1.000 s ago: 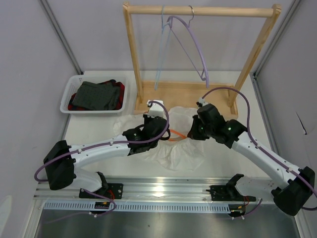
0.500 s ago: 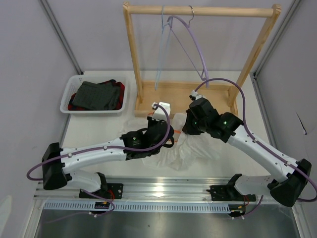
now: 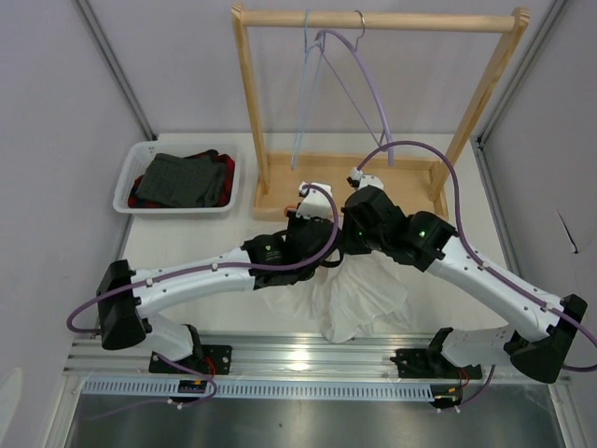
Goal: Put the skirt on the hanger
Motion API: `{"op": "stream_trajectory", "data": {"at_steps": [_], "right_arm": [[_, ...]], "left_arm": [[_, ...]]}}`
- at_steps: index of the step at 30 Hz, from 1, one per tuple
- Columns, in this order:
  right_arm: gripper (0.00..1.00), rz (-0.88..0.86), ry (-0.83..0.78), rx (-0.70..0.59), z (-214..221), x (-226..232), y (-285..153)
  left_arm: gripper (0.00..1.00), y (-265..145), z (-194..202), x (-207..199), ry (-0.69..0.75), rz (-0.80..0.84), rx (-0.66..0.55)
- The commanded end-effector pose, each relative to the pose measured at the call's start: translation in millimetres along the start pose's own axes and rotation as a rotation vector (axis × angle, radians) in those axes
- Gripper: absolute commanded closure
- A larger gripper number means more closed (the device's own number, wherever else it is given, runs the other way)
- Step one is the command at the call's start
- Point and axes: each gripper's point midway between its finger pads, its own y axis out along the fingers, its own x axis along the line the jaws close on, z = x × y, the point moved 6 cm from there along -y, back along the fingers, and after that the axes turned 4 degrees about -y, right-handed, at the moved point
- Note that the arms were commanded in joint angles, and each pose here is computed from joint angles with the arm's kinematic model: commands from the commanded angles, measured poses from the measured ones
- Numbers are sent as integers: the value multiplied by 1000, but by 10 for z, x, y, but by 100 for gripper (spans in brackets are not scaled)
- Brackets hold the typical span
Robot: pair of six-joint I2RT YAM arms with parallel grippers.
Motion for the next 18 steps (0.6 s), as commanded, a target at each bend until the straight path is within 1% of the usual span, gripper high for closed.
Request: {"op": "stream_trajectory", "data": {"at_steps": [1, 5, 9, 13, 14, 15, 16, 17, 18], "right_arm": [[100, -4, 20, -85, -234, 91, -107], [100, 3, 8, -98, -323, 130, -106], [100, 8, -2, -124, -445, 157, -133], [100, 2, -23, -125, -458, 169, -139], [100, -2, -29, -112, -408, 158, -121], [100, -3, -31, -109, -376, 144, -117], [99, -7, -38, -108, -345, 130, -116], [96, -6, -39, -101, -264, 74, -125], [91, -14, -39, -107, -242, 61, -128]], "left_arm": [[100, -160, -627, -53, -161, 52, -82], [100, -295, -826, -50, -206, 146, -107], [100, -329, -714, -97, -245, 206, -61], [100, -277, -629, -92, -229, 184, -40], [100, -259, -712, -67, -238, 170, -45], [100, -208, -690, -74, -223, 154, -34], [100, -199, -711, -59, -221, 153, -31], [100, -194, -775, -44, -223, 156, -47], [100, -211, -816, -33, -229, 167, -57]]}}
